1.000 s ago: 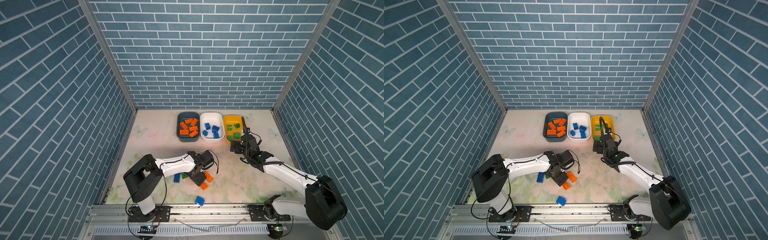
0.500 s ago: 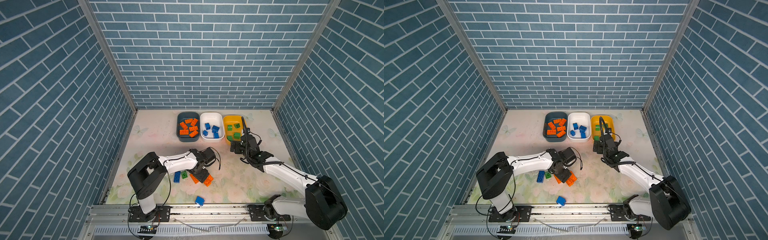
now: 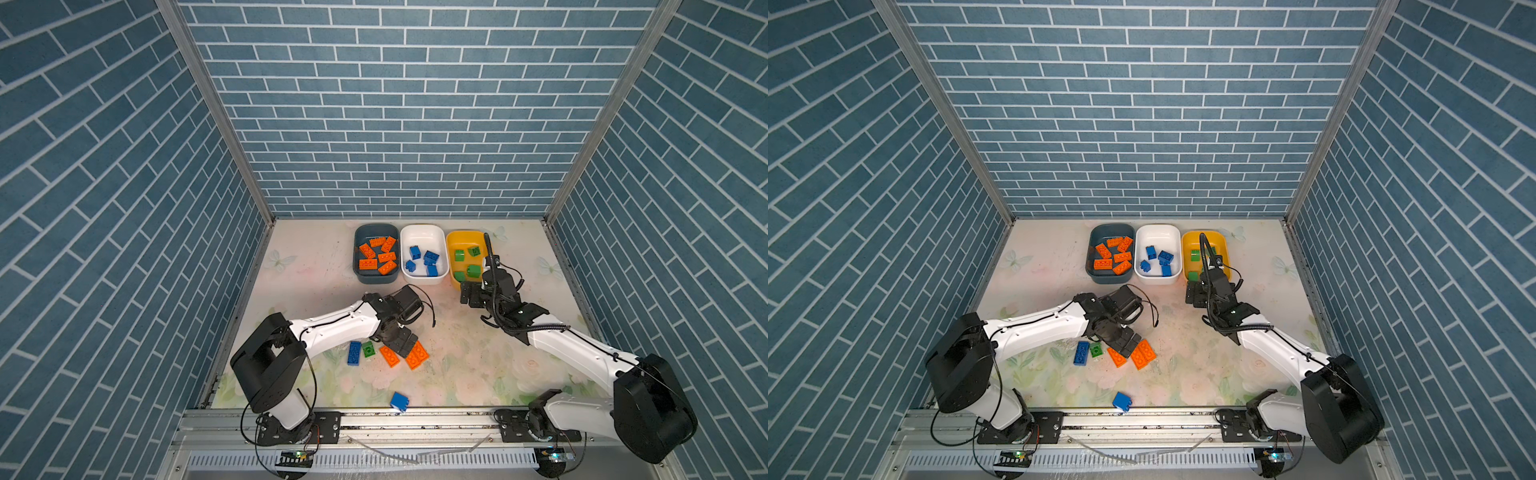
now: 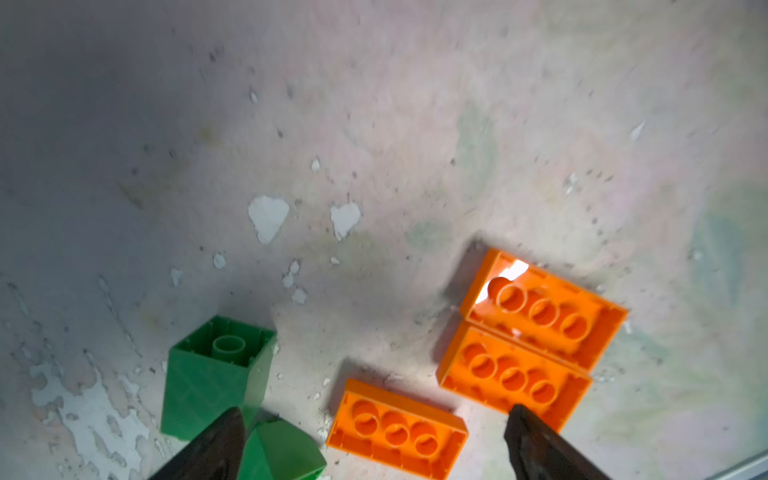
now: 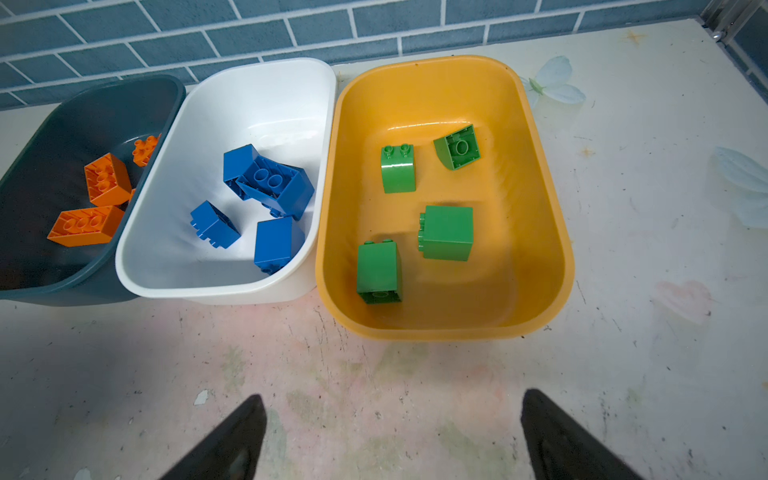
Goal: Sort the legos into containers by color
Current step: 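Lower the left gripper onto an orange brick and grasp it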
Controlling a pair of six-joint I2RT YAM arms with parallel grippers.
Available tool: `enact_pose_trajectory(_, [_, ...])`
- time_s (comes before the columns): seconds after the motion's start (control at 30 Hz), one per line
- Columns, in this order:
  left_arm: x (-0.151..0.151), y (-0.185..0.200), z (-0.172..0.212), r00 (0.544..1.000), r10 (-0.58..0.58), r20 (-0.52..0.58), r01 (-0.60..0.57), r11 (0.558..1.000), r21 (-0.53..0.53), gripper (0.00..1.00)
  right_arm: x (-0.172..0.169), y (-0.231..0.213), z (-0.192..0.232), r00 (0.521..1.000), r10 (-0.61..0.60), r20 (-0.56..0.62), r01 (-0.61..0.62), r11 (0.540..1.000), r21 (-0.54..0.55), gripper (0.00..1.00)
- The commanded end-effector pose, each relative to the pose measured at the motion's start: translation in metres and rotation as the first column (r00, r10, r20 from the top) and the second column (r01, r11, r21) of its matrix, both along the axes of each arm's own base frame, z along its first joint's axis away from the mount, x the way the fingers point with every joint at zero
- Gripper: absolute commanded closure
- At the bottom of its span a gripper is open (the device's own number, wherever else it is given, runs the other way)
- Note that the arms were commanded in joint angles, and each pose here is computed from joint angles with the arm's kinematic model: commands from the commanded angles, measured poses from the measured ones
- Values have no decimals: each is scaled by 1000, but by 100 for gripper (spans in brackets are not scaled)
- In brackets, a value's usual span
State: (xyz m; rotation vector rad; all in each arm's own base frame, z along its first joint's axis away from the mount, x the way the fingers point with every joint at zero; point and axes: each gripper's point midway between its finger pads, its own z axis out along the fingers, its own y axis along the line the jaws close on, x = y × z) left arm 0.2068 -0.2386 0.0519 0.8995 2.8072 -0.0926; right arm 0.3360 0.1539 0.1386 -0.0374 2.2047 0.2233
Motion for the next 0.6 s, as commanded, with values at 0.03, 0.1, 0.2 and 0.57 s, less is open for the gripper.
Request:
enact_pose_trajectory(0.03, [-24, 20, -17, 993, -40, -113, 50, 995, 91, 3, 5, 5, 6, 999, 28, 20, -28, 1000, -13, 5])
enact_pose_trajectory(0.1, [-24, 14, -17, 991, -52, -123, 61, 996, 68, 4, 6, 6, 5, 999, 31, 15, -31, 999, -14, 5])
enact_pose_trajectory(0.2, [-21, 13, -20, 991, -67, -120, 77, 994, 84, 5, 7, 8, 4, 999, 35, 6, -35, 999, -14, 5])
enact_pose_trajectory(0.57, [-31, 0, -34, 968, -143, -207, 155, 987, 42, 6, 5, 2, -5, 1000, 19, -20, -20, 999, -41, 5])
